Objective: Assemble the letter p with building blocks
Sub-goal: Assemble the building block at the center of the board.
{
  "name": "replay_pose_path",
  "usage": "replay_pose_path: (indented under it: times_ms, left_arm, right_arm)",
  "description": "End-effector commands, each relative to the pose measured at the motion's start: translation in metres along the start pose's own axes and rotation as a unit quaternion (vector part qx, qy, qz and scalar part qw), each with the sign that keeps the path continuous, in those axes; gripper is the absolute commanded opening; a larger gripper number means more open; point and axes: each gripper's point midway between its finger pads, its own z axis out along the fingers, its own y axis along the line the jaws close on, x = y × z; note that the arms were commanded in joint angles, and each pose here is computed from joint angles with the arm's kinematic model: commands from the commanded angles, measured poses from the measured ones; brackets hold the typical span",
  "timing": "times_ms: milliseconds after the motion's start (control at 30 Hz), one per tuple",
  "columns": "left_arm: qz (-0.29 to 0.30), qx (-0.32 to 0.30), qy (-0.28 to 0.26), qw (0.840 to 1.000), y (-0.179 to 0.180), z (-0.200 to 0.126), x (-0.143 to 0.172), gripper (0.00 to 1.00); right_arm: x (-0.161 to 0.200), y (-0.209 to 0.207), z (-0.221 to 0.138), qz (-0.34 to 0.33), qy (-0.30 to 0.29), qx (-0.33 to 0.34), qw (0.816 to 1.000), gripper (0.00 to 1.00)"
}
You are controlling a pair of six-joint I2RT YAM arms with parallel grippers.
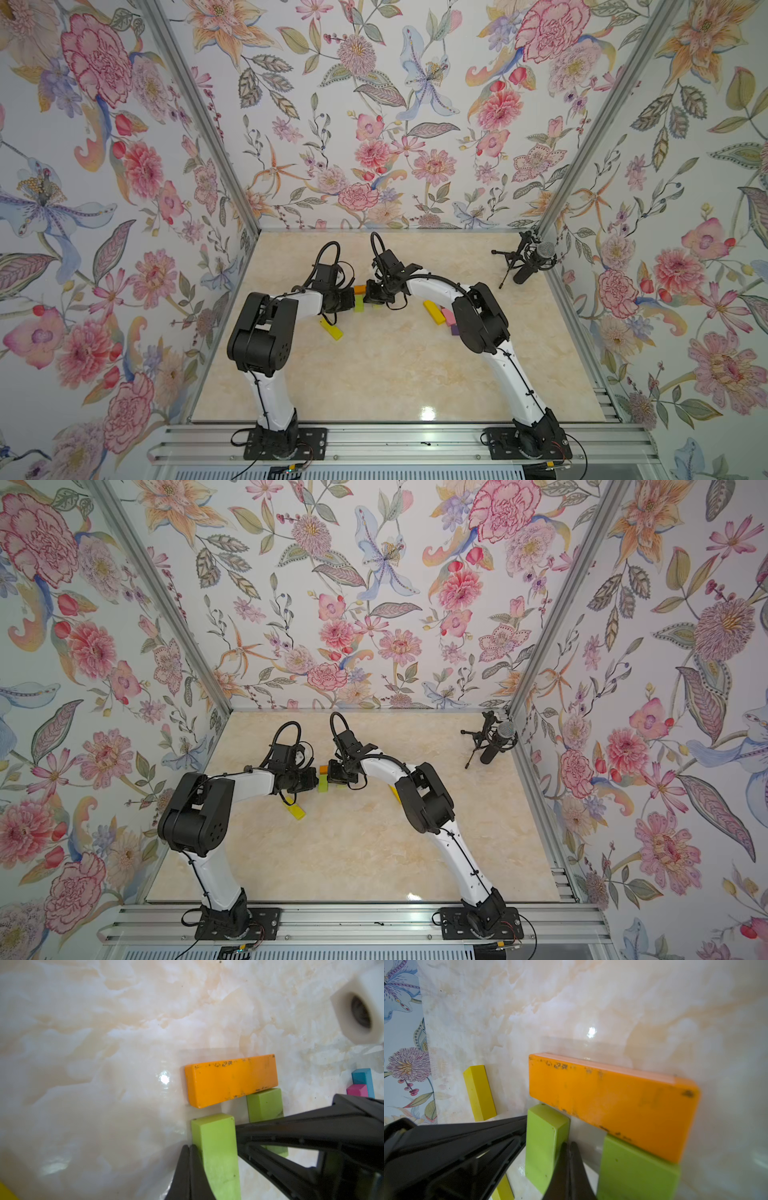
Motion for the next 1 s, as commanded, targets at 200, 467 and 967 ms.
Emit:
replay_pose_path:
  times_ms: [200, 467, 967]
  left_arm:
    - [0.001, 0.001, 0.019, 1.000, -0.004, 0.007, 0.006, 0.00]
    - [0.002, 0.000, 0.020, 1.000, -0.005, 0.008, 0.004, 0.00]
    - [0.004, -0.017, 0.001, 1.000, 0.000, -0.008, -0.006, 0.00]
  right_arm:
    - [-0.004, 0.000, 0.007, 0.011, 0.003, -0.006, 1.000, 0.00]
    - [-0.003, 0.000, 0.008, 0.011, 0.005, -0.007, 1.000, 0.00]
    - [-0.008, 0.004, -0.007, 0.005, -0.012, 0.001, 1.000, 0.02]
